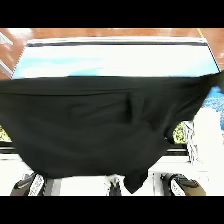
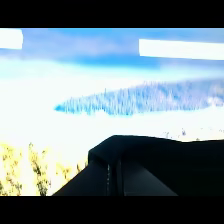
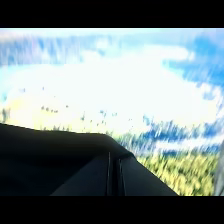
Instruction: Fold the shirts.
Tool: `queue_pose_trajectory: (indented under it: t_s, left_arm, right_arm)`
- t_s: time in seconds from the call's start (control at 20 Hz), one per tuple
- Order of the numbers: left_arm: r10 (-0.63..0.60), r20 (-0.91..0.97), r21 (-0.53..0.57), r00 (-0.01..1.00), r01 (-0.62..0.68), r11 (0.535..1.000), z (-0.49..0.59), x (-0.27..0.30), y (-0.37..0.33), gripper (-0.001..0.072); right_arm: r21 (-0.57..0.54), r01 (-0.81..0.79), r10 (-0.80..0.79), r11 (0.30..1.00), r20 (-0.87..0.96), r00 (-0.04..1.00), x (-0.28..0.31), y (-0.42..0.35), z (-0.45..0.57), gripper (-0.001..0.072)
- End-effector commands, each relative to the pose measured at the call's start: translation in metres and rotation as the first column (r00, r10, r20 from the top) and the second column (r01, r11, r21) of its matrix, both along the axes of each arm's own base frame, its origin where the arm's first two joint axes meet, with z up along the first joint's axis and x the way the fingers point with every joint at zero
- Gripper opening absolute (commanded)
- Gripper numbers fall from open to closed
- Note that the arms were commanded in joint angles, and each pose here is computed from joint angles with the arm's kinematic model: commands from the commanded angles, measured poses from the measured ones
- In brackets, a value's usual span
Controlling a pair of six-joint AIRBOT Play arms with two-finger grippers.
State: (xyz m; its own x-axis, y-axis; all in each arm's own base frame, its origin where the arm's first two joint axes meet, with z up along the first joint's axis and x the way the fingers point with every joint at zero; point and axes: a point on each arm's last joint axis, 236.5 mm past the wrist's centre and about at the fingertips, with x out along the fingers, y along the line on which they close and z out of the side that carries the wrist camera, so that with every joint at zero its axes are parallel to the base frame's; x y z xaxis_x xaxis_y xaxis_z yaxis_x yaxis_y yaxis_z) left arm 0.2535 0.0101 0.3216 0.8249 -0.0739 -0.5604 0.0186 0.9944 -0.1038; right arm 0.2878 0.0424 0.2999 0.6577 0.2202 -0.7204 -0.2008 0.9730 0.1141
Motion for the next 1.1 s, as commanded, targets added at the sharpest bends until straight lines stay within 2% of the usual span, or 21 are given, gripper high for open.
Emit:
queue_pose_trajectory:
  t_s: [0.0,0.15,0.35,0.45,0.6,0.75,0.9,1.05]
  left_arm:
    - [-0.031,-0.246,-0.088,0.969,0.010,0.996,-0.108,0.041,0.021,0.0037]
    - [-0.035,-0.363,-0.169,0.931,-0.029,0.985,-0.180,0.089,0.036,0.0038]
    - [-0.114,-0.420,-0.264,0.900,-0.001,0.965,-0.262,0.160,0.020,0.0038]
    - [-0.115,-0.363,-0.252,0.925,0.021,0.967,-0.287,0.199,0.014,0.0038]
    - [-0.024,-0.256,-0.199,0.966,-0.029,0.980,-0.301,0.244,0.024,0.0039]
    - [0.032,-0.186,-0.166,0.982,-0.064,0.984,-0.308,0.269,0.031,0.0038]
    - [0.032,-0.214,-0.164,0.976,-0.069,0.984,-0.332,0.274,0.028,0.0039]
    - [0.000,-0.283,-0.181,0.959,-0.054,0.982,-0.354,0.265,0.020,0.0039]
  right_arm:
    - [0.075,-0.018,0.039,0.997,-0.298,0.954,0.052,0.009,-0.109,0.0062]
    - [0.162,-0.006,0.056,0.987,-0.309,0.949,0.132,0.022,-0.195,0.0063]
    - [0.105,-0.073,0.091,0.992,-0.174,0.981,0.221,0.056,-0.276,0.0063]
    - [0.085,-0.064,0.071,0.994,-0.089,0.994,0.250,0.071,-0.293,0.0063]
    - [0.107,0.029,-0.037,0.994,0.067,0.997,0.292,0.063,-0.288,0.0063]
    - [0.108,0.068,-0.082,0.992,0.134,0.988,0.310,0.055,-0.291,0.0062]
    - [0.110,0.081,-0.091,0.991,0.085,0.992,0.310,0.055,-0.319,0.0062]
    - [0.158,0.131,-0.131,0.979,-0.010,0.991,0.302,0.058,-0.343,0.0063]
